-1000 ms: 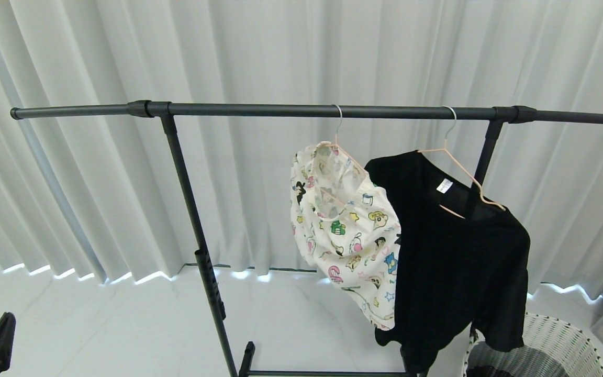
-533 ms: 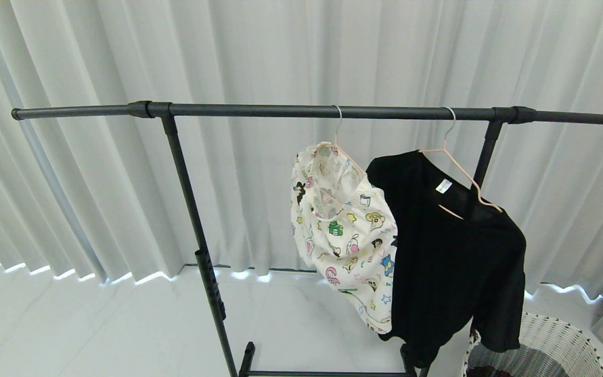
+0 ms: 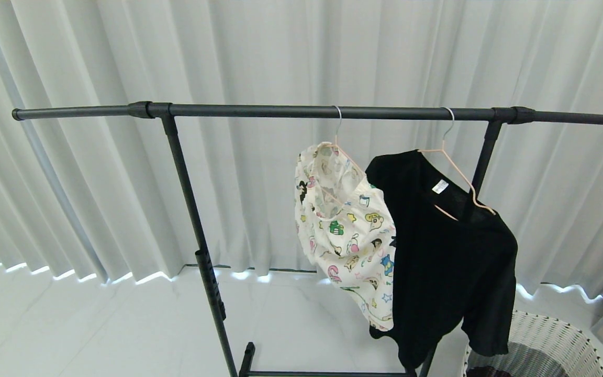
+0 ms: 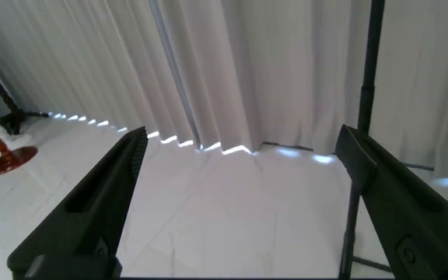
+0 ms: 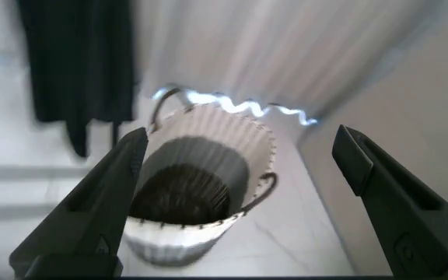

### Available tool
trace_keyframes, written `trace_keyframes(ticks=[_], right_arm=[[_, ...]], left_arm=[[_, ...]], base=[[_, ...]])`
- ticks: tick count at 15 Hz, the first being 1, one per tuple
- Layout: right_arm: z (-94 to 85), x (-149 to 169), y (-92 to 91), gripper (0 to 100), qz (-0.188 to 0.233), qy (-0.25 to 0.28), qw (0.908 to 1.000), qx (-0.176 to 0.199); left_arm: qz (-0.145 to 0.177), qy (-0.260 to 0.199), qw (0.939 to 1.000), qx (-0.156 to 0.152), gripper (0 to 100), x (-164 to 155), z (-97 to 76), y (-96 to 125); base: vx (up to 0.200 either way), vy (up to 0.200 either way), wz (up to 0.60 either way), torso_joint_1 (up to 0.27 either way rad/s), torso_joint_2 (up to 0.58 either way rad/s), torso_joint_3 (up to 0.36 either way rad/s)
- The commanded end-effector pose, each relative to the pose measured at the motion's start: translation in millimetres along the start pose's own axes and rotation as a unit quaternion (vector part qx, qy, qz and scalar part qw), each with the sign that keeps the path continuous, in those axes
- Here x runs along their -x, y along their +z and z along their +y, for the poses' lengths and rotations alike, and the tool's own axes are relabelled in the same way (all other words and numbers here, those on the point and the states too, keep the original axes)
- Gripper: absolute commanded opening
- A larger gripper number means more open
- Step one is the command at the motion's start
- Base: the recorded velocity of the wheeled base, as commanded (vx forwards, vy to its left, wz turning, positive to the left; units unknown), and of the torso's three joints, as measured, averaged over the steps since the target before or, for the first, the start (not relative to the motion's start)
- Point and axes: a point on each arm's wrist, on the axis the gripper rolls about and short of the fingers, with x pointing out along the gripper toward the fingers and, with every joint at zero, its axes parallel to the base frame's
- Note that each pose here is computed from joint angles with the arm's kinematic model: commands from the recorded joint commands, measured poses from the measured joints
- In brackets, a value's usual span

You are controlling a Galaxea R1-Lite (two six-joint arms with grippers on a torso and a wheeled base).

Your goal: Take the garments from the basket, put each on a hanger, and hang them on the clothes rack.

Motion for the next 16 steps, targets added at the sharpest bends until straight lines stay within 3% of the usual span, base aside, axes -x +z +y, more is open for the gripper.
trace_keyframes(ticks=[1, 2, 3, 5, 7, 9, 16], right_arm=[[-2.1, 16.2, -10.5, 100, -0.067, -0.064, 0.9928, -0.076], [-1.8, 15.7, -11.2, 100, -0.068, -0.063, 0.9911, -0.095], [-1.6, 15.3, -11.3, 100, -0.071, -0.062, 0.9914, -0.092], [-0.4, 15.4, -9.6, 100, -0.082, -0.035, 0.9958, -0.021], [0.7, 14.6, -9.0, 100, -0.098, -0.019, 0.9948, 0.016], [0.7, 14.7, -8.3, 100, -0.103, -0.014, 0.9946, 0.007], [0.4, 14.9, -7.4, 100, -0.107, -0.016, 0.9941, 0.001]], left_arm=[[-0.003, -0.036, 0.9992, 0.015, 100, -0.6, -1.6, 0.8], [-0.006, -0.077, 0.9966, 0.028, 100, -1.2, -3.4, 1.4], [-0.014, -0.109, 0.9935, 0.03, 100, -1.0, -5.0, 1.4], [-0.014, -0.148, 0.9879, 0.044, 100, -1.0, -7.3, -0.3], [-0.017, -0.146, 0.9879, 0.05, 100, -0.1, -7.2, -0.7], [-0.023, -0.13, 0.9888, 0.07, 100, 1.7, -6.3, -1.4], [-0.023, -0.121, 0.9899, 0.069, 100, 1.6, -5.8, -1.2]], base=[[0.0, 0.0, 0.0, 0.0, 0.0, 0.0], [0.0, 0.0, 0.0, 0.0, 0.0, 0.0], [0.0, 0.0, 0.0, 0.0, 0.0, 0.0], [0.0, 0.0, 0.0, 0.0, 0.0, 0.0], [0.0, 0.0, 0.0, 0.0, 0.0, 0.0], [0.0, 0.0, 0.0, 0.0, 0.0, 0.0], [0.0, 0.0, 0.0, -0.145, 0.34, 0.189]])
